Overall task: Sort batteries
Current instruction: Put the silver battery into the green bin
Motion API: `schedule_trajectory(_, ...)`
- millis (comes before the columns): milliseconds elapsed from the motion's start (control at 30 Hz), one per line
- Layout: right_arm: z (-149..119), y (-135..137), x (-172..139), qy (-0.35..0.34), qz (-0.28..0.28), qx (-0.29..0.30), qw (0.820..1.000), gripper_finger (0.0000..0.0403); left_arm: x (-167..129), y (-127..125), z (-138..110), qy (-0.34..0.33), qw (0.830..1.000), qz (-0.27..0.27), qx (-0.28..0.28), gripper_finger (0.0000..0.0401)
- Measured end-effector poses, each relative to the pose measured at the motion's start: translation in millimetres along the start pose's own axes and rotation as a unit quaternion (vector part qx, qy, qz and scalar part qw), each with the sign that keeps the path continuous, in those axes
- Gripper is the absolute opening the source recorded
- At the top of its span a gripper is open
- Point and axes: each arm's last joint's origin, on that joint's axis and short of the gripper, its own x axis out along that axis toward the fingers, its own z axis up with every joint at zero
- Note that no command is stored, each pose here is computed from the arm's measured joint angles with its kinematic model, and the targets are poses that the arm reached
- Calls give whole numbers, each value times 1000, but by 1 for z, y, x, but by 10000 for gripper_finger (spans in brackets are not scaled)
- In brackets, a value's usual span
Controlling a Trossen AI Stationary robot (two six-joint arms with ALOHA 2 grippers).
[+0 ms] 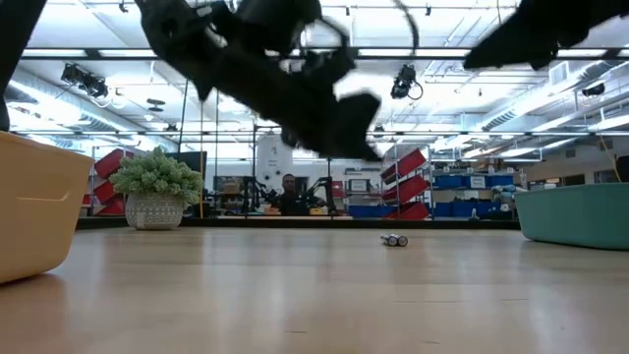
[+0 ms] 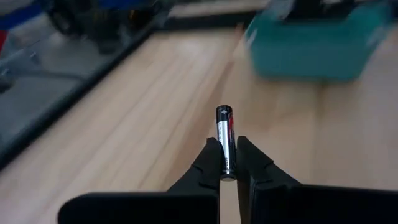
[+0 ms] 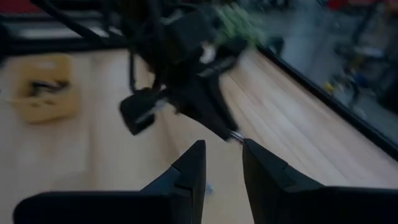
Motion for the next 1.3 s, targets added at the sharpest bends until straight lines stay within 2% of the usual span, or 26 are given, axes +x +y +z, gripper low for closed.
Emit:
schedule_trajectory(100,7,8,-5,-32,29,-10,999,91,-10,-2,18,-41,998,-41,4,6)
schedule_trajectory(200,11,14,-9,-53,49,-23,997,91,-18,-5,32,-85,989,-119,19,6)
schedule_trajectory(400,15,34,-8,-101,74,-88,988,90,-25,-5,52,-175,940,-292,-3,6)
schedule_trajectory(600,18,55,0,-161,61,-149,974,90,-29,-3,62,-225,895,-386,-16,6)
schedule_trajectory(667,20,59,2,-180,57,-165,968,91,-30,-4,63,-232,886,-401,-16,6)
schedule_trajectory(800,21,64,5,-200,48,-178,962,91,-30,-4,63,-232,884,-405,-21,6)
schedule_trajectory(1300,18,68,7,-200,64,-170,963,90,-31,-1,67,-254,881,-398,-26,6)
